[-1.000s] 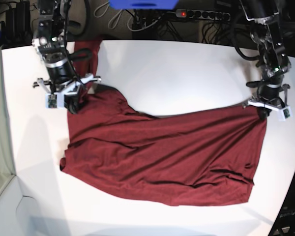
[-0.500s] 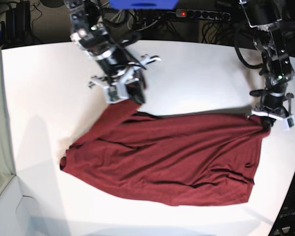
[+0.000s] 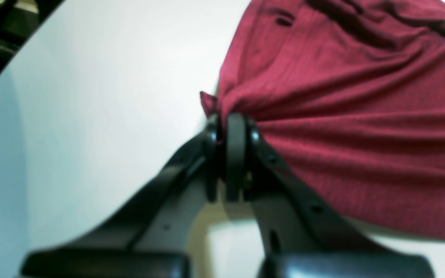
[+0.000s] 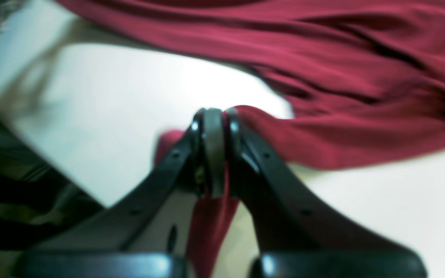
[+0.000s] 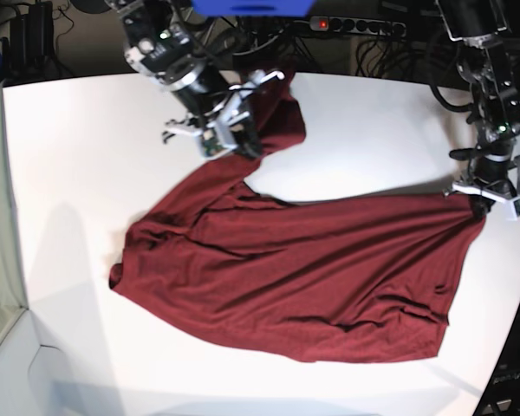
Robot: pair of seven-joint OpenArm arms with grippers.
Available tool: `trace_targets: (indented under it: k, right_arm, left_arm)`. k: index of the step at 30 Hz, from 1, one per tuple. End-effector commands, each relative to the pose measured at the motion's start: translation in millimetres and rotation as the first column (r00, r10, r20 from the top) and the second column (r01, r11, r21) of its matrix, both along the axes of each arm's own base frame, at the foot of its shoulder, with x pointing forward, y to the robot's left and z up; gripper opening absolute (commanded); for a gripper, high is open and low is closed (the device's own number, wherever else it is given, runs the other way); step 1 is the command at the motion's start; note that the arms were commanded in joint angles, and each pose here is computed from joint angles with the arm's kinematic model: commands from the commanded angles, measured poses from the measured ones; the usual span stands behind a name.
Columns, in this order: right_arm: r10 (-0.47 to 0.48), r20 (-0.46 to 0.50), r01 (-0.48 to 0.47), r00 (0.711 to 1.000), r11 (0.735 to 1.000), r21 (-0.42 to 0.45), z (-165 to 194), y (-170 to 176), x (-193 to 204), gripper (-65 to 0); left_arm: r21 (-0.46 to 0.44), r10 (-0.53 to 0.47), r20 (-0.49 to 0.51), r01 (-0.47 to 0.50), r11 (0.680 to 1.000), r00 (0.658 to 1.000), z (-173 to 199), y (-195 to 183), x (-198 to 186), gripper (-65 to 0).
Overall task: Layout the t-shirt on the table in an organized manner, then fold the t-shirt properly
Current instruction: 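Swing the right gripper's shirt corner across and lay it flat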
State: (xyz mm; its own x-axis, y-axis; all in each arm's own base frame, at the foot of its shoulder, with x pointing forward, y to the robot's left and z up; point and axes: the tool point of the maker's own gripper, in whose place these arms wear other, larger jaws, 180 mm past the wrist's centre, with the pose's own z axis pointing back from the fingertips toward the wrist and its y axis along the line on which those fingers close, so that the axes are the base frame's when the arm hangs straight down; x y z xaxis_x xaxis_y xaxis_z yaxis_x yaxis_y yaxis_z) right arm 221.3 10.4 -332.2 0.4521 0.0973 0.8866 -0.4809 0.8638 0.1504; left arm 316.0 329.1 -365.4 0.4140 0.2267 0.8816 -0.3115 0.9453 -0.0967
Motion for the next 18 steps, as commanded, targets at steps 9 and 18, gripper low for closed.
trace_targets:
  k: [9, 18]
  right_arm:
    - [0.039, 0.024, -0.040, 0.999, 0.998, 0.040, 10.7, 17.4, -4.9, -65.0]
    - [0.072, 0.018, -0.073, 0.997, 0.996, 0.052, 11.9, 29.0, -12.9, -42.6]
  left_arm:
    - [0.024, 0.016, -0.046, -0.015, 1.000, 0.999, -10.0, 21.1, -3.4, -64.3]
    - [-0.038, 0.004, -0.193, -0.011, 0.999, 0.981, -27.9, 16.7, -7.0, -38.3]
